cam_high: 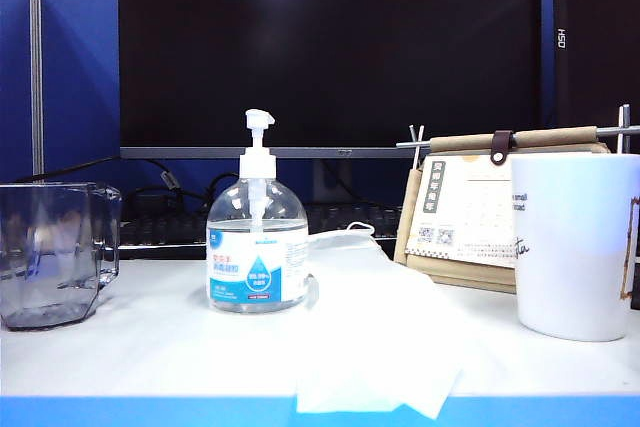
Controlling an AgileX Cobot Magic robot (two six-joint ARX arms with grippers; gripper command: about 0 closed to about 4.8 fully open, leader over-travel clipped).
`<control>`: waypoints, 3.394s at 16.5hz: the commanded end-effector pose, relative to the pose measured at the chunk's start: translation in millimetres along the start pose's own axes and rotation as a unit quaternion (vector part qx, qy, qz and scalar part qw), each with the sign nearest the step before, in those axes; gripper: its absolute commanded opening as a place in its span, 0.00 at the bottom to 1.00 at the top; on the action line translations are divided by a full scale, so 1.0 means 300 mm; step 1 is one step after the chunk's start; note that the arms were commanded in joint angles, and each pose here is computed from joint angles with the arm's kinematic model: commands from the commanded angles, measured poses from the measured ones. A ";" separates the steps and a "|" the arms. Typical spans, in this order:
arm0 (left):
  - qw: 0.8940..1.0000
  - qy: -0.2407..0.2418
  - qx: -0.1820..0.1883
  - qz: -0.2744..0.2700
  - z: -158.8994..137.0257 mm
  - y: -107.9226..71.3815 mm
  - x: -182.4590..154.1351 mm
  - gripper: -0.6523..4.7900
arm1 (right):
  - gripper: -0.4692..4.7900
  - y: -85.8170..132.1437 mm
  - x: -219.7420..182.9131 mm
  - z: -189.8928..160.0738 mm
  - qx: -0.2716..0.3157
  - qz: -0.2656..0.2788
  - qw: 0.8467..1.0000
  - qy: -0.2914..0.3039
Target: Swap the positions of the transparent plastic cup and the white ceramic cup.
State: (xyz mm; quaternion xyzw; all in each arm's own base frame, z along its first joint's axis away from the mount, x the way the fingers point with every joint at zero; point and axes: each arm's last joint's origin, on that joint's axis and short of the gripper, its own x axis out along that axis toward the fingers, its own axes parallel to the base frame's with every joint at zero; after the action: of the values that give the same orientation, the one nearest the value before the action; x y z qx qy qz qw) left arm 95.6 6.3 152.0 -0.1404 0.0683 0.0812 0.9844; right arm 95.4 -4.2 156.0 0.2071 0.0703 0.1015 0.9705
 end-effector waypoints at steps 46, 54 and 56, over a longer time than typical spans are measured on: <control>0.913 0.384 -0.059 -0.121 0.158 -0.240 0.320 0.61 | 0.60 0.321 -0.142 0.544 -0.078 0.205 0.975 -0.047; 0.887 0.429 -0.043 -0.163 0.135 -0.264 0.393 0.11 | 0.59 0.316 -0.135 0.541 -0.074 0.200 0.976 -0.042; 0.886 0.428 -0.025 -0.175 0.136 -0.264 0.390 0.11 | 0.60 0.294 -0.107 0.517 -0.046 0.181 0.982 0.007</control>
State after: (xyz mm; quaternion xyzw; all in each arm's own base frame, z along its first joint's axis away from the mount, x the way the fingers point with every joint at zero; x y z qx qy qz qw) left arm 229.1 -40.6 191.8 -0.2086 0.4574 -0.1501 0.8513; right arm 74.8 7.4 339.2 0.1650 0.0108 0.2850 0.9442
